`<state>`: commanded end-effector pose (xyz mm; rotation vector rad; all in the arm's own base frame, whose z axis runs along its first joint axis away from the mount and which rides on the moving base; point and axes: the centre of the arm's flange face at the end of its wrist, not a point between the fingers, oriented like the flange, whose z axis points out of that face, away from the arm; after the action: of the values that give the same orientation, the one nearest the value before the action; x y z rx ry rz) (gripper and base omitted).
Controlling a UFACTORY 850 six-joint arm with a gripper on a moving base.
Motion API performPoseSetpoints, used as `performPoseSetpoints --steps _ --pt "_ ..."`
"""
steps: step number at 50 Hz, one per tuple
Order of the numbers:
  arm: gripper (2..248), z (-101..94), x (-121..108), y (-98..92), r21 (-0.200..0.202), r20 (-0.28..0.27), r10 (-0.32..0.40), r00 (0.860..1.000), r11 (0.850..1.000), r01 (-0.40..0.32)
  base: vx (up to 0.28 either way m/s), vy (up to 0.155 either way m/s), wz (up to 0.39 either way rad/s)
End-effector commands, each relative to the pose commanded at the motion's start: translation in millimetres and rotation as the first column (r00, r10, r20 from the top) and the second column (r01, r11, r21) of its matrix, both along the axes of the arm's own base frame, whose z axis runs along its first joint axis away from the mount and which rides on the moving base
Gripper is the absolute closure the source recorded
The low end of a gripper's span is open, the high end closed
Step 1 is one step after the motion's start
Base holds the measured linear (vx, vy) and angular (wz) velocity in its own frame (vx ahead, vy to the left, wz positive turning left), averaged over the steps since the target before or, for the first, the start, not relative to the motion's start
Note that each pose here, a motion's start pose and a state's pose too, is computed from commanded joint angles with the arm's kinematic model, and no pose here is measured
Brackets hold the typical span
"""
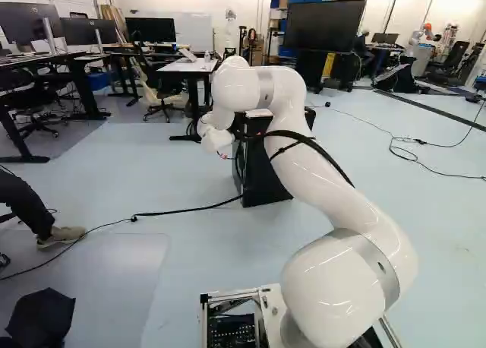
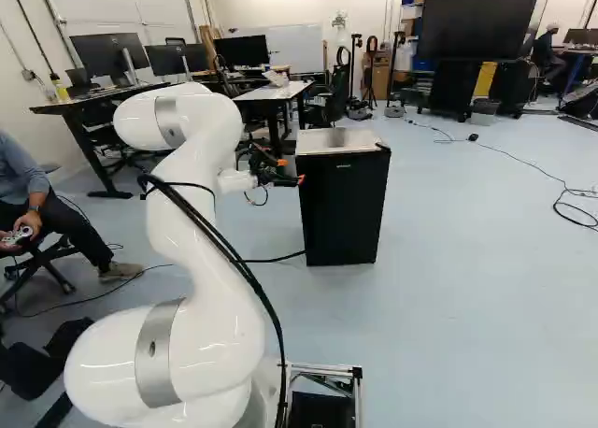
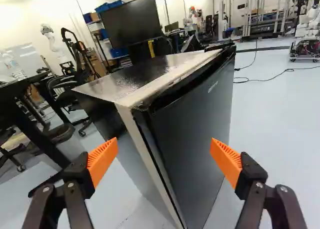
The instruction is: Open the fridge door
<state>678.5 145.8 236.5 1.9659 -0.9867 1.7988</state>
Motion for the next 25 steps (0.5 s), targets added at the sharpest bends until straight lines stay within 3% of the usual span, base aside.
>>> performPoseSetpoints --steps 25 --pt "3 -0.5 5.5 -11.0 0.002 0.005 -0.018 1.0 1.0 0.018 0.0 0.0 0.0"
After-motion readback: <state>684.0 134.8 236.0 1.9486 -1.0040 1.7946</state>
